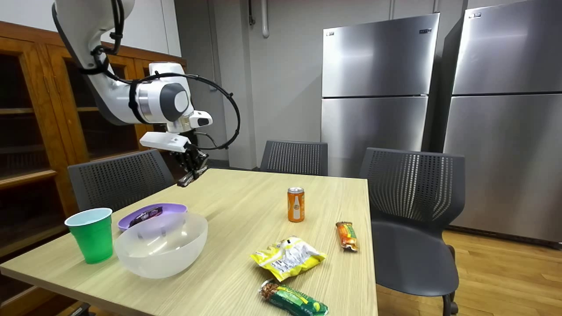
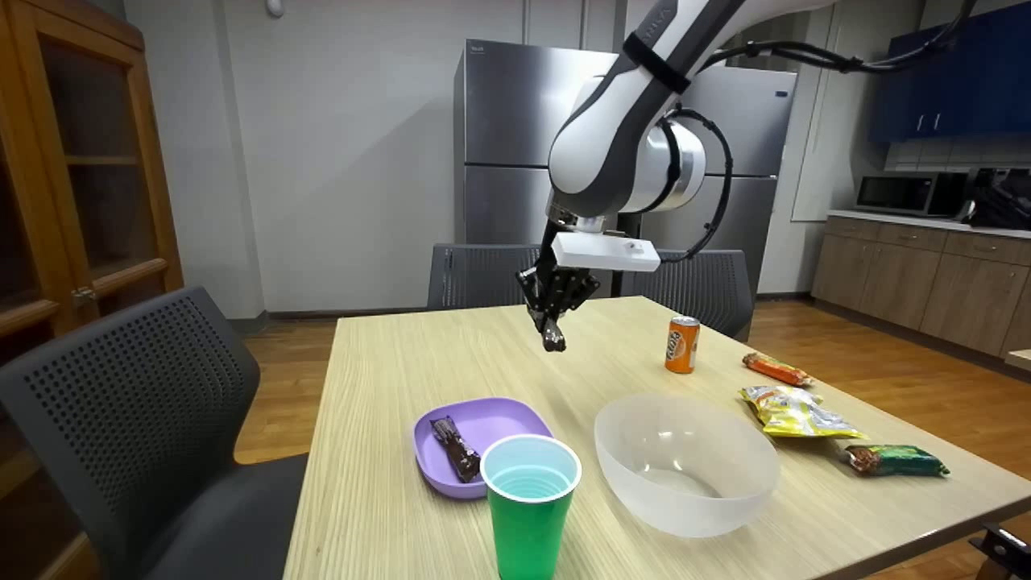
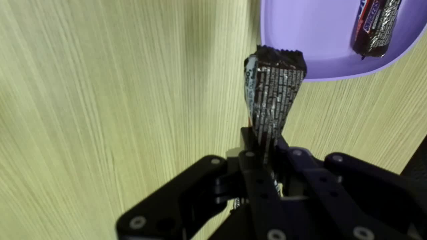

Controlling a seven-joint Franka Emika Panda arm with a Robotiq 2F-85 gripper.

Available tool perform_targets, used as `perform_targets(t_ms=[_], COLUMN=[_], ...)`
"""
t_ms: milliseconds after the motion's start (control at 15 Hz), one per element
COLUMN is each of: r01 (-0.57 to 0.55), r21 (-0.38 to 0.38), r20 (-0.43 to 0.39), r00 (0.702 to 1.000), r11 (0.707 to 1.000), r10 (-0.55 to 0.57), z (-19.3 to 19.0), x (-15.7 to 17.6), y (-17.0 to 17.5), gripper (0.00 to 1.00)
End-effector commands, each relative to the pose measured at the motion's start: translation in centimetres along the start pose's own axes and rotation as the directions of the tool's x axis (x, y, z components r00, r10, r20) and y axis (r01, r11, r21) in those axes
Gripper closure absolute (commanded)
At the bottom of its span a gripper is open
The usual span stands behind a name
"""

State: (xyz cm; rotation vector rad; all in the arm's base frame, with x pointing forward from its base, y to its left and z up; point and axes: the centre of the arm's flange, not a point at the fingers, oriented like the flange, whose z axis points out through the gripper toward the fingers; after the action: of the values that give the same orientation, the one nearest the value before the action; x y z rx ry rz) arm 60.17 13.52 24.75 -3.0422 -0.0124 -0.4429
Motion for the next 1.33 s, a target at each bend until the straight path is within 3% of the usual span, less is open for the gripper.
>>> perform_targets(t_ms=[0,533,1267], r01=[0.075,0.243,0.29], r21=[0.041,0.089,0.13], r20=[-0.01,0.012,0.043], r00=[0.997,0.97,0.954], r11=[0.996,0.966,0.948], r10=[-0.075,-0.245,-0.297], z=[2.1,4.6,7.0], x=[0.9,-0.7,-3.8], y=[-1.7,-5.4,-9.6], gripper=[0.97,0.97,0.97])
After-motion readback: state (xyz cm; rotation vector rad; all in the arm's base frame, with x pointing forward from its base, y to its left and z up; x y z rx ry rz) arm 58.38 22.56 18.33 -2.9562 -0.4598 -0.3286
